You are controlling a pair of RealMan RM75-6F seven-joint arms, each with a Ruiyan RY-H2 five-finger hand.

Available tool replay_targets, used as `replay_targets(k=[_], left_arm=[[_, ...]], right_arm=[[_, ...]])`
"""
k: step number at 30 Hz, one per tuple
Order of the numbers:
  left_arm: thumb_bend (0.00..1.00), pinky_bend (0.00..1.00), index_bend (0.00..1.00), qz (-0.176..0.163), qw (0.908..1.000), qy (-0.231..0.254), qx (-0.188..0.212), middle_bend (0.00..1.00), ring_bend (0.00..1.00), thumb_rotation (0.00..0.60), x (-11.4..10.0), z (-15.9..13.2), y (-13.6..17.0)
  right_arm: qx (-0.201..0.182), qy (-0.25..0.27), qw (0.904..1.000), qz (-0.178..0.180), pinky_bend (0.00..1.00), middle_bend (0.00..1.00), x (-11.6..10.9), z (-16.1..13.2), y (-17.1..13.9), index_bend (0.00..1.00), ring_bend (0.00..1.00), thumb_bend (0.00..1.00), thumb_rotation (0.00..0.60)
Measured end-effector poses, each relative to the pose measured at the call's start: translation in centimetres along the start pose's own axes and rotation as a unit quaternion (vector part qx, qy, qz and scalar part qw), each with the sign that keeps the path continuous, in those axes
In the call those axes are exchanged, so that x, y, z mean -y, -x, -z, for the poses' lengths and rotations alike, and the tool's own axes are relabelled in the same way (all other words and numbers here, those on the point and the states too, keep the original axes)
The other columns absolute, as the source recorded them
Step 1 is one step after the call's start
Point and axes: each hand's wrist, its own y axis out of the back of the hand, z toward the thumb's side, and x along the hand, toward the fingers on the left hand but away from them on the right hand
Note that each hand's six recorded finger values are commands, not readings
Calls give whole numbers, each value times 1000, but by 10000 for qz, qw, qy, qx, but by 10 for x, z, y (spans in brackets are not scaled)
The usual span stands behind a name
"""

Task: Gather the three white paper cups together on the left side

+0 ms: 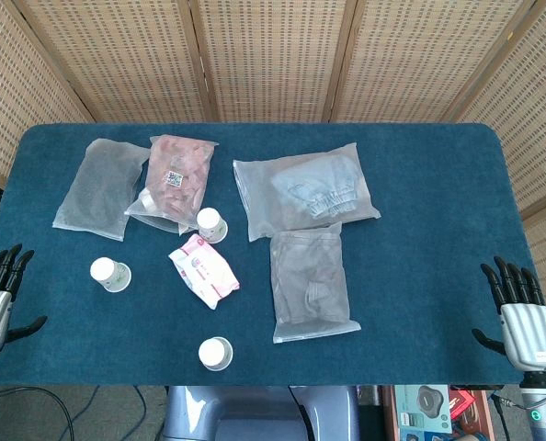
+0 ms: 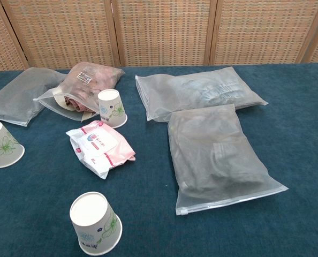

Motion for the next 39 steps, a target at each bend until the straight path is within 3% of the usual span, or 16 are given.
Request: replay_targets(k=[26, 34, 39], left_arm=[[164, 0, 0, 93, 9998, 21, 198, 0, 0, 600, 1, -8, 2], [165, 0, 0, 204, 9985, 47, 506, 0, 0, 600, 6, -22, 0], [165, 0, 0, 254, 9949, -10, 972, 0, 0, 600, 4, -41, -5]], right_arm=[[-8, 48, 10000, 2, 0, 0, -1, -1, -3, 0, 0, 93, 600], [8, 118, 9999, 34, 0, 0, -4, 1, -4, 0, 0, 94, 600], [31, 148, 9999, 36, 0, 0, -5, 2, -3, 0, 0, 93, 600]])
